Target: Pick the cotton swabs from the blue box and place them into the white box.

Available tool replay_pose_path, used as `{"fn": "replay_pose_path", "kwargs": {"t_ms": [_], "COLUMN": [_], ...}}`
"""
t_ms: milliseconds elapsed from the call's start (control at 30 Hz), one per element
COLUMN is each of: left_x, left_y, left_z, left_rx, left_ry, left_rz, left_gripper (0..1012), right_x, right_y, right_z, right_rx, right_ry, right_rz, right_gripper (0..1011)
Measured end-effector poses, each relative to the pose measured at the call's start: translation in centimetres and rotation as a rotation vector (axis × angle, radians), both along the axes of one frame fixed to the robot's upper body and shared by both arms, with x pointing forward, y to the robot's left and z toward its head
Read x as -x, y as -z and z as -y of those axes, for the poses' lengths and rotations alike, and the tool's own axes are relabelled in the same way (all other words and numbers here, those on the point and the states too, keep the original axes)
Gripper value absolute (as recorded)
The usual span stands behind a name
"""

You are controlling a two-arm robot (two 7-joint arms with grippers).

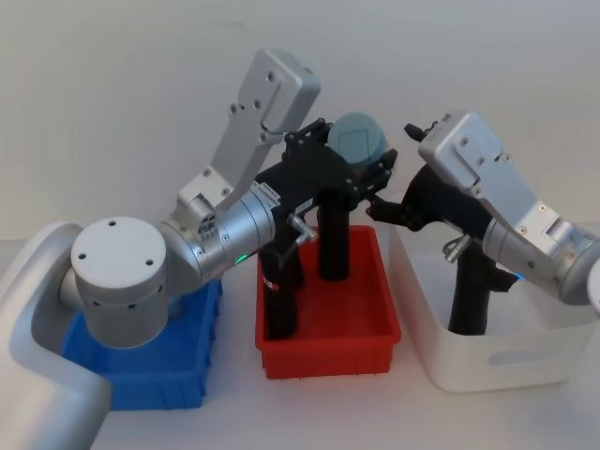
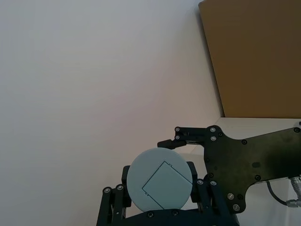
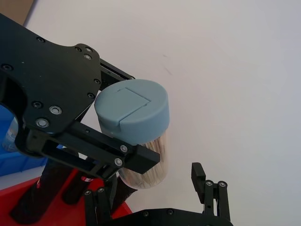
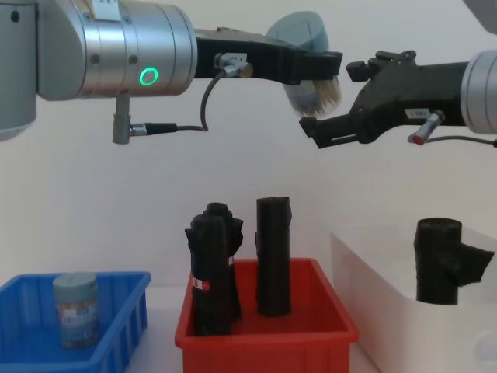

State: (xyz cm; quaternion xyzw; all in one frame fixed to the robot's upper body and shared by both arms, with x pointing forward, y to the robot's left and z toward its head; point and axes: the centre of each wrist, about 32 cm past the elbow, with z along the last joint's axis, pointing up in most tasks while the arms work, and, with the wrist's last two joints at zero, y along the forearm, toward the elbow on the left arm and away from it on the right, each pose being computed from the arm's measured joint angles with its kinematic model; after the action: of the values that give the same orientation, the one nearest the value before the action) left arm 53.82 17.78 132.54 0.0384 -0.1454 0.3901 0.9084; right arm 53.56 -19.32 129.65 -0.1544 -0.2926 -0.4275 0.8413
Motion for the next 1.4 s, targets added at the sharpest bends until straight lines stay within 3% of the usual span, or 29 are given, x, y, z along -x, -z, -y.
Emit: {"fn": "replay_pose_path", "kwargs": {"t_ms": [467, 1267, 1400], "left_x": [-0.19, -0.08, -0.08], "left_y": [0.1, 0.29, 0.3], "left_z": [0.16, 0.25, 0.26], "left_rx": [-0.005, -0.001, -0.001], "left_ry": [0.011, 0.016, 0.016], "left_rz": [-0.013, -0.021, -0.021], "left_gripper": [681, 681, 681], "right_x": [0.1, -0.3, -0.3], "right_y": [-0.3, -0.5, -0.5], "right_z": [0.0, -0.9, -1.0], "right_rx": [0.024, 0.014, 0.01], "right_ry": [-0.025, -0.039, -0.041], "right_rz": [-0.009, -0.019, -0.02], "right_gripper": [1002, 1002, 935]}}
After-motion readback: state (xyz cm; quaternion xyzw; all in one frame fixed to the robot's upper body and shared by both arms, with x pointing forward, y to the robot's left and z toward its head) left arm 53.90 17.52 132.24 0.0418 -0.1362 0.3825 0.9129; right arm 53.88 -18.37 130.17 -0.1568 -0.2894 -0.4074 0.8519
